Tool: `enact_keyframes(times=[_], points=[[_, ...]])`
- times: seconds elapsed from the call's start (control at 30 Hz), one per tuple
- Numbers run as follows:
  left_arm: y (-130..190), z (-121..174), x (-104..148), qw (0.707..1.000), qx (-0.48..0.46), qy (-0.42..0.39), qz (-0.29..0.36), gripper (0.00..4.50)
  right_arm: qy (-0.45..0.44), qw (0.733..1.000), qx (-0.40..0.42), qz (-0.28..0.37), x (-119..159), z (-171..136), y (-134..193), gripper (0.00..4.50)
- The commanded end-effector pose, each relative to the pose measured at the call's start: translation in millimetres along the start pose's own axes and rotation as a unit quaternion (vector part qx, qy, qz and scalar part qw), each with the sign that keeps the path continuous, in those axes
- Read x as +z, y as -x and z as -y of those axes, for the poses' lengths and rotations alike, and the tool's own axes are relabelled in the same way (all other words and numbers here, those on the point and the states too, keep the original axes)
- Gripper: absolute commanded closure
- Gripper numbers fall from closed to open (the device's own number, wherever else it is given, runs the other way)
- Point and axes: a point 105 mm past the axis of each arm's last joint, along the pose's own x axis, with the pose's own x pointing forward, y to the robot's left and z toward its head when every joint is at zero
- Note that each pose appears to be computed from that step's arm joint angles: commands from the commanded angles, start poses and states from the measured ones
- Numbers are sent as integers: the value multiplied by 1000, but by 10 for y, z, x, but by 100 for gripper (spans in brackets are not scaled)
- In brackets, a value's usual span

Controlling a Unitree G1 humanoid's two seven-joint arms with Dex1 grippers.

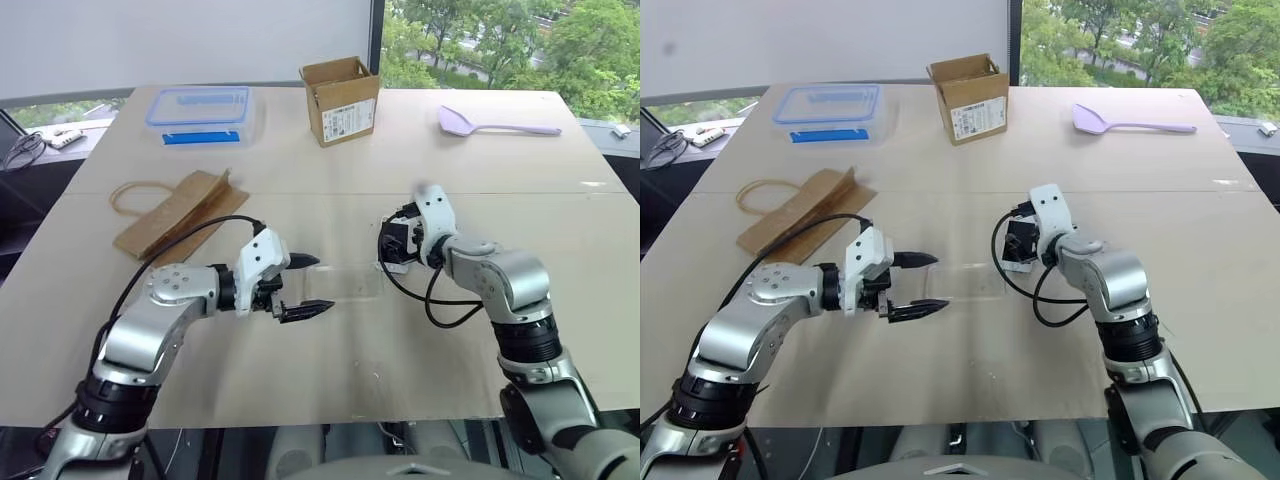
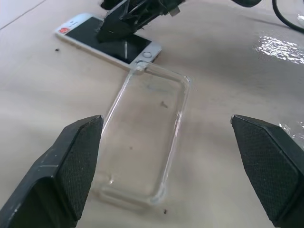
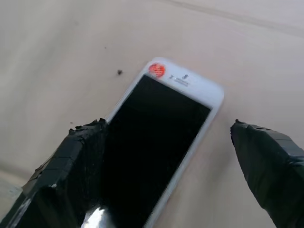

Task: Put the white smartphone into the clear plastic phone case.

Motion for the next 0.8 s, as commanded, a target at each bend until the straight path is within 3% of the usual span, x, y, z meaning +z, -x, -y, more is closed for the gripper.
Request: enact_keyframes(times=[0.03, 0.4, 0.53, 0.8], points=[[33, 34, 94, 1000, 6, -16, 12, 7, -34, 999, -6, -25, 51, -67, -12, 0], [85, 92, 18, 1000, 26, -4, 2, 7, 57, 985, -57, -150, -329, -175, -179, 0], [75, 98, 36, 999, 33, -3, 4, 0, 81, 984, -57, -151, -403, -77, -152, 157], [88, 37, 52, 998, 57, 9, 22, 0, 156, 985, -64, -48, -83, 490, 8, 170]])
